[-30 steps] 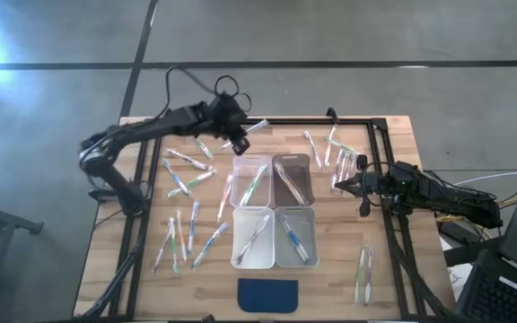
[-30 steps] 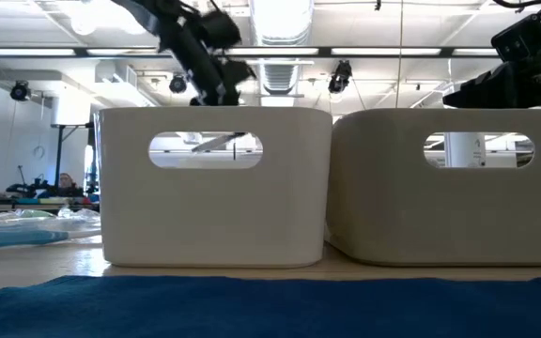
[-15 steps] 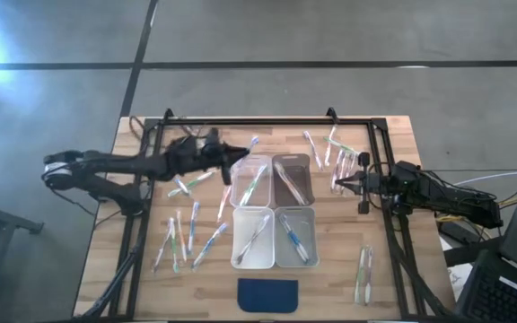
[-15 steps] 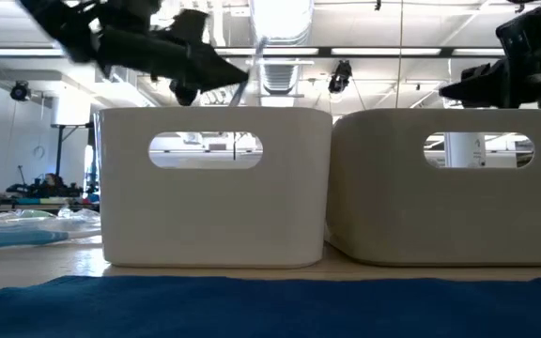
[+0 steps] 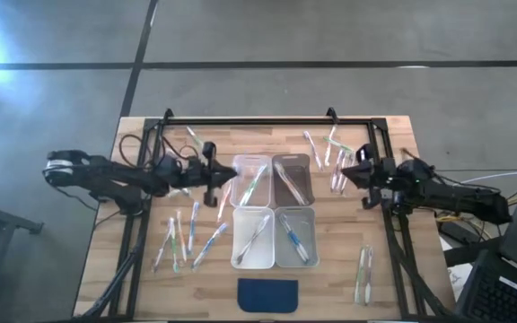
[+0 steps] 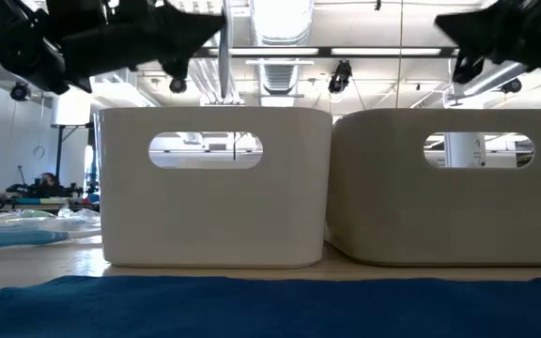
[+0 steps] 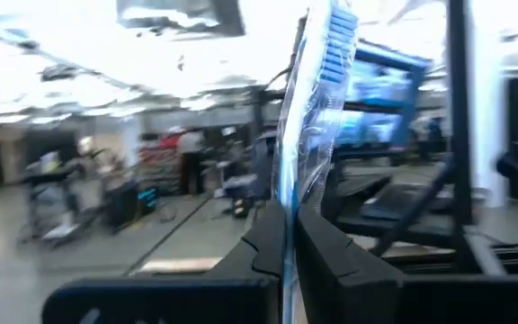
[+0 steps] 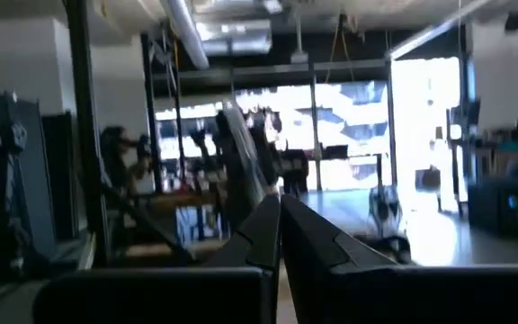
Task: Pick & Place Toothbrushes
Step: Put the blue toothbrush into the gray bin
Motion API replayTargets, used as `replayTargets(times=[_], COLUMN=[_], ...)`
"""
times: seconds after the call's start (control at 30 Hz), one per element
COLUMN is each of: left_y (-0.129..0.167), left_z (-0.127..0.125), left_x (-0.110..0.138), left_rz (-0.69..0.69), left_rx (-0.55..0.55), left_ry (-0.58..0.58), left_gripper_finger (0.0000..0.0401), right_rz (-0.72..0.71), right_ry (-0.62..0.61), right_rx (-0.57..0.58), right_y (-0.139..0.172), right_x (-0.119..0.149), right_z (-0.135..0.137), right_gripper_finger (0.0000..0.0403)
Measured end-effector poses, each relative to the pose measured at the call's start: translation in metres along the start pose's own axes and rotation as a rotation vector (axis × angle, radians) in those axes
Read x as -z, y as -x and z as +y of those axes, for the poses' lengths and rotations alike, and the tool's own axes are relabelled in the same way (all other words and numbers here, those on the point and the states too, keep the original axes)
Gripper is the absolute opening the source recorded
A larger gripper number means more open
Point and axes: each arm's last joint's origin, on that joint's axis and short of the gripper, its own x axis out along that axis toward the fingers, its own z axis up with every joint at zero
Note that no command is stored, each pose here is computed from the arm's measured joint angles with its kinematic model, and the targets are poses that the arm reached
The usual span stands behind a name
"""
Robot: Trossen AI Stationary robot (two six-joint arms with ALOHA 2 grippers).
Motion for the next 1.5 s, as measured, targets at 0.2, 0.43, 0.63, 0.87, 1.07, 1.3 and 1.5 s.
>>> replayTargets(times=[0.2, 0.43, 0.63, 0.87, 1.07, 1.3, 1.5], left_y=[-0.011, -0.023, -0.037, -0.045, -0.044, -0.044, -0.044], left_z=[-0.016, -0.017, -0.015, -0.015, -0.016, -0.014, -0.013], left_x=[-0.006, -0.005, -0.004, -0.004, -0.003, -0.007, -0.007], left_rz=[-0.036, -0.027, -0.022, -0.019, -0.019, -0.047, -0.049], left_rx=[0.098, 0.034, -0.030, -0.026, -0.009, -0.038, -0.065], left_ry=[-0.050, -0.077, -0.087, -0.089, -0.081, 0.006, 0.012], left_gripper_finger=[0.0016, 0.0016, 0.0016, 0.0016, 0.0016, 0.0016, 0.0016], right_rz=[0.119, 0.101, 0.214, 0.350, 0.481, 0.473, 0.450], right_ry=[-0.050, -0.037, -0.017, 0.043, 0.048, 0.168, 0.181], right_rx=[0.021, -0.052, -0.136, -0.179, -0.169, -0.196, -0.195], right_y=[-0.020, -0.046, -0.087, -0.138, -0.168, -0.190, -0.201], right_x=[0.019, 0.024, 0.026, 0.020, 0.013, 0.004, 0.000], right_z=[-0.007, -0.007, 0.003, 0.011, 0.011, 0.011, 0.010], right_gripper_finger=[0.0008, 0.0008, 0.0009, 0.0040, 0.0101, 0.0155, 0.0179])
